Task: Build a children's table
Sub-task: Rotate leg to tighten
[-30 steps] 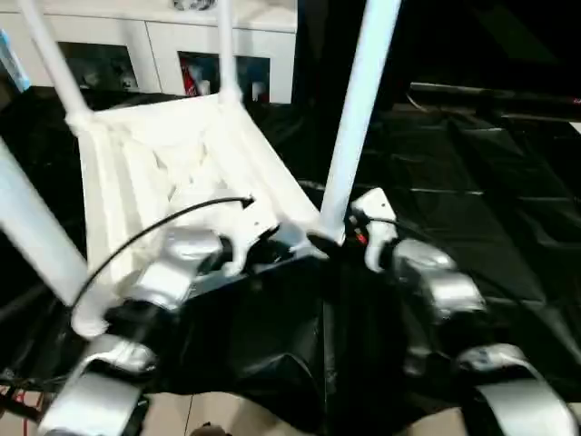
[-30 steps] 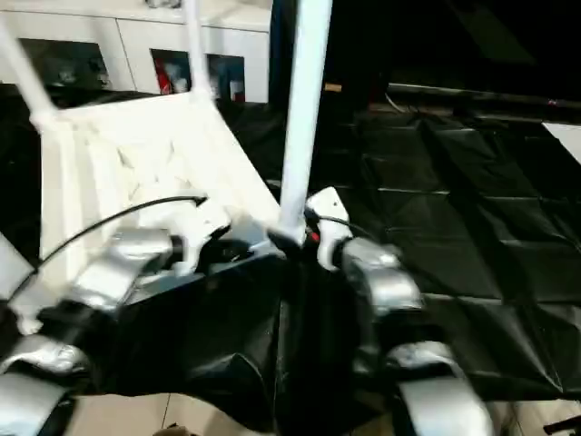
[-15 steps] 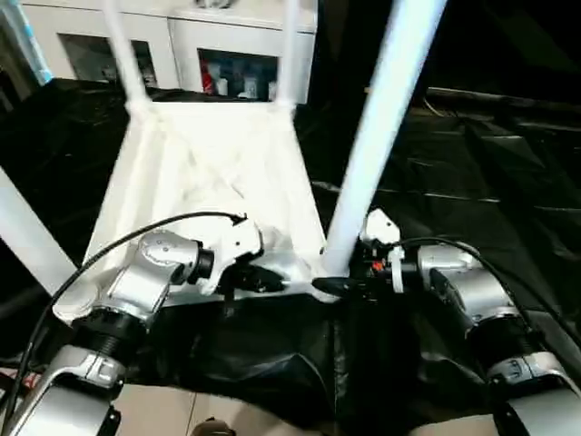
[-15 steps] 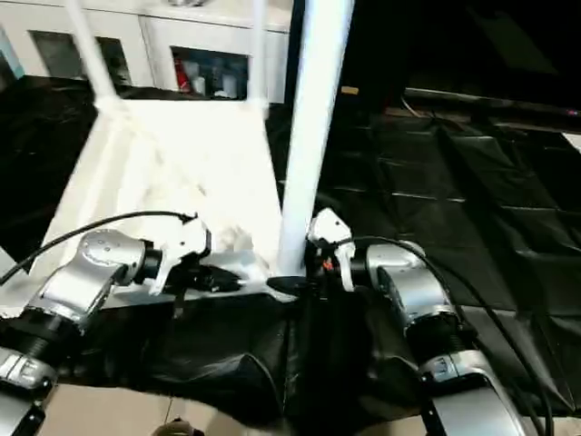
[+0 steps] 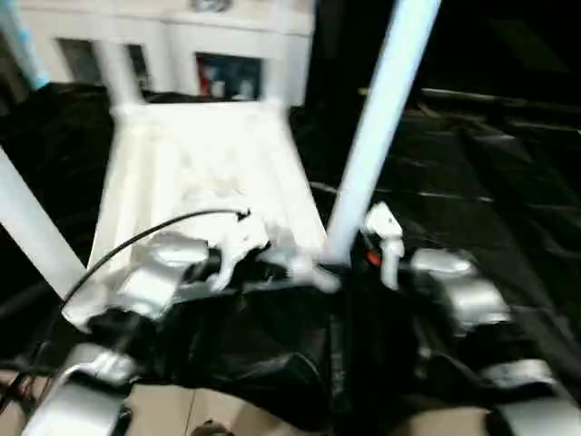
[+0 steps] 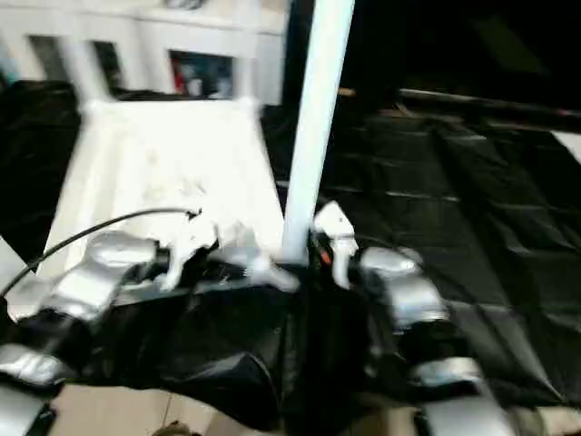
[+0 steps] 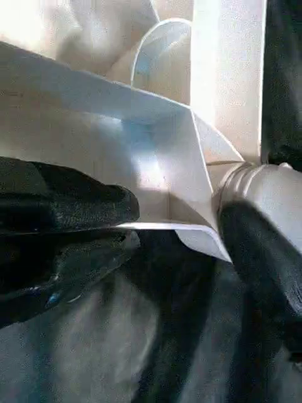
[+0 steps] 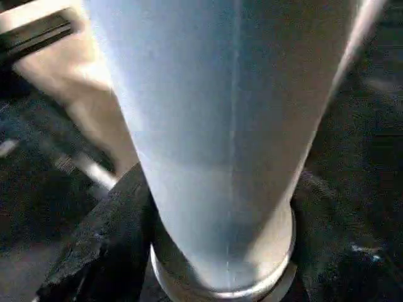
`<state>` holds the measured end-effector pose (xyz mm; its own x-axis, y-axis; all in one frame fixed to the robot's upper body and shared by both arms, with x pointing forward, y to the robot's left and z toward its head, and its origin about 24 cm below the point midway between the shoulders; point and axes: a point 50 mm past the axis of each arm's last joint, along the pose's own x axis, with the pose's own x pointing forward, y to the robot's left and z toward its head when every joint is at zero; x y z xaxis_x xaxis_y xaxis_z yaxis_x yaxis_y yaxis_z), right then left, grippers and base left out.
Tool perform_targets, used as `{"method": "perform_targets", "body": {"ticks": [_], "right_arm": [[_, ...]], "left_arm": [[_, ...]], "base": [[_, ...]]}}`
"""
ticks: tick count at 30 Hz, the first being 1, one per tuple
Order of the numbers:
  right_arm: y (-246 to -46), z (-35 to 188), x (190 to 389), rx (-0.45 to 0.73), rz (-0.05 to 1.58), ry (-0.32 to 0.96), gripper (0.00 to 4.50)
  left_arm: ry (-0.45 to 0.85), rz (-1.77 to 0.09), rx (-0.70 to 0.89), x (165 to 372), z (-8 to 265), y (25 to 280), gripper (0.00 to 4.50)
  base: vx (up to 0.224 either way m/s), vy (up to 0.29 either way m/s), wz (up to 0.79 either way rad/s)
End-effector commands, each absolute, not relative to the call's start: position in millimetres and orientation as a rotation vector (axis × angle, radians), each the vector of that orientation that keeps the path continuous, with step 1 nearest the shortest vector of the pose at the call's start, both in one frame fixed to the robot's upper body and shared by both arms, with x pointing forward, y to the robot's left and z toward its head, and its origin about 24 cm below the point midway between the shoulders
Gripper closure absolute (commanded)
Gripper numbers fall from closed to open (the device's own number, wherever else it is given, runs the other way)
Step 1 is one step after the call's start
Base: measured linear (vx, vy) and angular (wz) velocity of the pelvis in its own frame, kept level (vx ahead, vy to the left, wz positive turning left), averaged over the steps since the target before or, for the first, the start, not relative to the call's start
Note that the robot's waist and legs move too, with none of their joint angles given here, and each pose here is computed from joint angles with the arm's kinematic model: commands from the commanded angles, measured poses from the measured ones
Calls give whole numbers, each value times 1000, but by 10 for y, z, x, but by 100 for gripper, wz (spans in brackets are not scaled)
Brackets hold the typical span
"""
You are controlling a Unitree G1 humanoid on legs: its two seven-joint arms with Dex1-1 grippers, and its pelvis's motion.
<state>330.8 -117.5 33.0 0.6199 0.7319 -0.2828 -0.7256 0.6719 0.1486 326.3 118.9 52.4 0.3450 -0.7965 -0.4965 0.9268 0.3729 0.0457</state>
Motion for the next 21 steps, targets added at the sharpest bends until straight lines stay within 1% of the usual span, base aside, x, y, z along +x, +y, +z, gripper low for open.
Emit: {"method": "perform_targets", "body": {"ticks": [1, 4, 5, 8, 9, 10, 11, 12, 14, 17, 19, 20, 21], "right_arm": [[-950, 182, 3268, 73, 796, 398, 185], [-769, 146, 3308, 110, 672, 400, 185], [-685, 160, 3316, 103, 662, 382, 185], [-534, 211, 3317, 60, 687, 328, 185], [-493, 229, 3305, 61, 716, 316, 150], [-465, 248, 3301, 73, 736, 305, 129], [-465, 249, 3301, 74, 737, 305, 115], [-456, 263, 3296, 94, 756, 301, 113], [-496, 295, 3296, 103, 796, 290, 94], [-600, 317, 3298, 44, 858, 278, 64], [-667, 335, 3302, 15, 892, 262, 64], [-667, 335, 3302, 15, 892, 262, 64], [-752, 362, 3295, -2, 946, 251, 64]], "left_arm": [[306, -1093, 317, 3394, 733, 971, 450], [291, -1013, 295, 3467, 747, 804, 450], [284, -989, 283, 3484, 755, 742, 450], [276, -979, 268, 3488, 762, 649, 450], [273, -992, 266, 3476, 761, 631, 450], [270, -1008, 265, 3464, 757, 615, 450], [269, -1009, 265, 3463, 757, 615, 450], [266, -1026, 266, 3449, 754, 610, 450], [258, -1067, 273, 3416, 747, 633, 450], [249, -1100, 288, 3391, 739, 692, 450], [246, -1124, 294, 3372, 734, 726, 450], [246, -1124, 294, 3372, 734, 726, 450], [249, -1158, 303, 3343, 728, 767, 450]], "base": [[0, 0, 0], [0, 0, 0], [0, 0, 0], [0, 0, 0], [0, 0, 0], [0, 0, 0], [0, 0, 0], [0, 0, 0], [0, 0, 0], [0, 0, 0], [0, 0, 0], [0, 0, 0], [0, 0, 0]]}}
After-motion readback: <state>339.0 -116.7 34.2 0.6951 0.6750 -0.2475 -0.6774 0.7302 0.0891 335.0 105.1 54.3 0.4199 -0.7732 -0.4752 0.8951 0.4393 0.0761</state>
